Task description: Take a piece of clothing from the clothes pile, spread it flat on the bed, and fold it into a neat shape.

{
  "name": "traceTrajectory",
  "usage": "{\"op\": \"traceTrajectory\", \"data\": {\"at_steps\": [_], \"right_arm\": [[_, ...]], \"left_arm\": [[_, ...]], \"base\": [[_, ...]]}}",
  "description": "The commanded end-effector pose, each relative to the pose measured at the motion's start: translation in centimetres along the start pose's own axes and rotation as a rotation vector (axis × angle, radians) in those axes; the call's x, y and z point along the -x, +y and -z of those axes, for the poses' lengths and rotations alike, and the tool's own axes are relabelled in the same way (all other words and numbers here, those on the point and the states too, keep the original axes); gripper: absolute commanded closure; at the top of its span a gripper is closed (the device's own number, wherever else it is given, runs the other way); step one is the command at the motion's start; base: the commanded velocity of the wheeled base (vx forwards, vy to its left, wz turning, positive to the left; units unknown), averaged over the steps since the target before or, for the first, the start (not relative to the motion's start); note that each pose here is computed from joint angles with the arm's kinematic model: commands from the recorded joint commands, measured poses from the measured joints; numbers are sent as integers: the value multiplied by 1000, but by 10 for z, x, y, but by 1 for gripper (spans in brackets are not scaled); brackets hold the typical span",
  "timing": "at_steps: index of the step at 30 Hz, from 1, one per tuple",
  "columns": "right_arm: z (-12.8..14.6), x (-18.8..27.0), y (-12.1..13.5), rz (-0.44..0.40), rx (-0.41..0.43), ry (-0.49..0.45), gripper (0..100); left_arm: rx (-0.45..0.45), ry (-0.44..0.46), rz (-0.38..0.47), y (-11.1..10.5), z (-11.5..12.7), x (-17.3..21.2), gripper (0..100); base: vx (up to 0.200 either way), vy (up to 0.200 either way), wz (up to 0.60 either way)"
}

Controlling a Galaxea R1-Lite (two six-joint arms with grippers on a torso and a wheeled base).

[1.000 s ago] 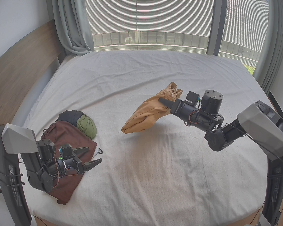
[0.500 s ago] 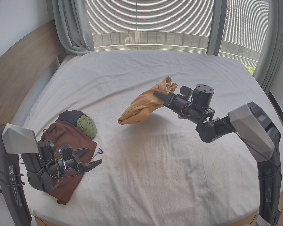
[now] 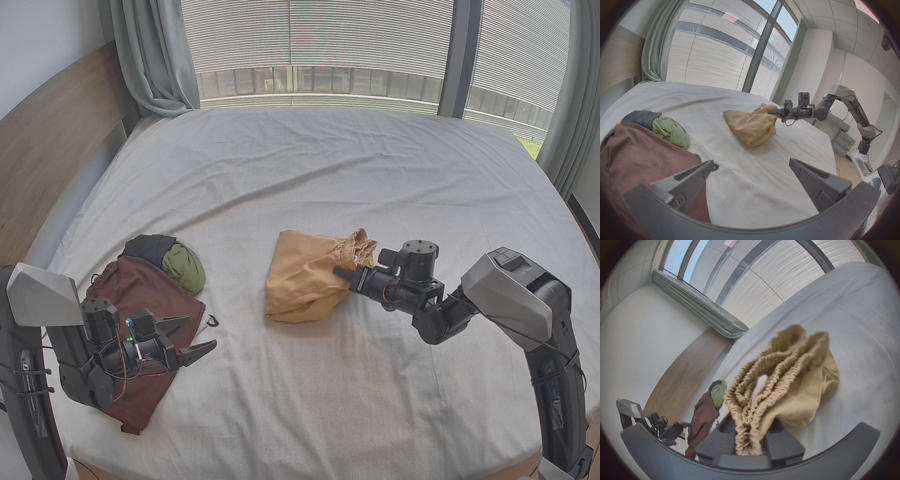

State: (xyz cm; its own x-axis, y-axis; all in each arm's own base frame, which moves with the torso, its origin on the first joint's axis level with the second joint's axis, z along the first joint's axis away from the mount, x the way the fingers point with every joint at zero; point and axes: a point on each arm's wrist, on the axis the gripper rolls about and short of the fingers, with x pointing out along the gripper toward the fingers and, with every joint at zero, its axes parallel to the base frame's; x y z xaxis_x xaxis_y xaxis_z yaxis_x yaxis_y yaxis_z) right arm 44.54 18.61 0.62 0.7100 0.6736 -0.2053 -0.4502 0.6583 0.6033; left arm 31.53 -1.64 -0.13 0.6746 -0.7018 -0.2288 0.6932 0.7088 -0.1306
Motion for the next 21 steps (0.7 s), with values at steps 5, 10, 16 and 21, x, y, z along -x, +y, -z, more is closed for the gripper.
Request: {"op": "traceTrajectory", "data": {"at_steps": [5,10,16,21], "right_arm": [[24,19,-6,62,3,-12,100],[29,18,-8,67,1,-5,100],[30,18,-8,68,2,-4,100],[30,19,-10,72,0,-3,100]], "left_arm": [[-1,4,12,-4,0,-2,0],[-2,4,15,-4,0,-3,0],[-2,4,15,-4,0,-3,0],[-2,4,15,-4,0,-3,0]], "base": [[0,0,0],[0,0,0],[0,0,0],[0,0,0]]}}
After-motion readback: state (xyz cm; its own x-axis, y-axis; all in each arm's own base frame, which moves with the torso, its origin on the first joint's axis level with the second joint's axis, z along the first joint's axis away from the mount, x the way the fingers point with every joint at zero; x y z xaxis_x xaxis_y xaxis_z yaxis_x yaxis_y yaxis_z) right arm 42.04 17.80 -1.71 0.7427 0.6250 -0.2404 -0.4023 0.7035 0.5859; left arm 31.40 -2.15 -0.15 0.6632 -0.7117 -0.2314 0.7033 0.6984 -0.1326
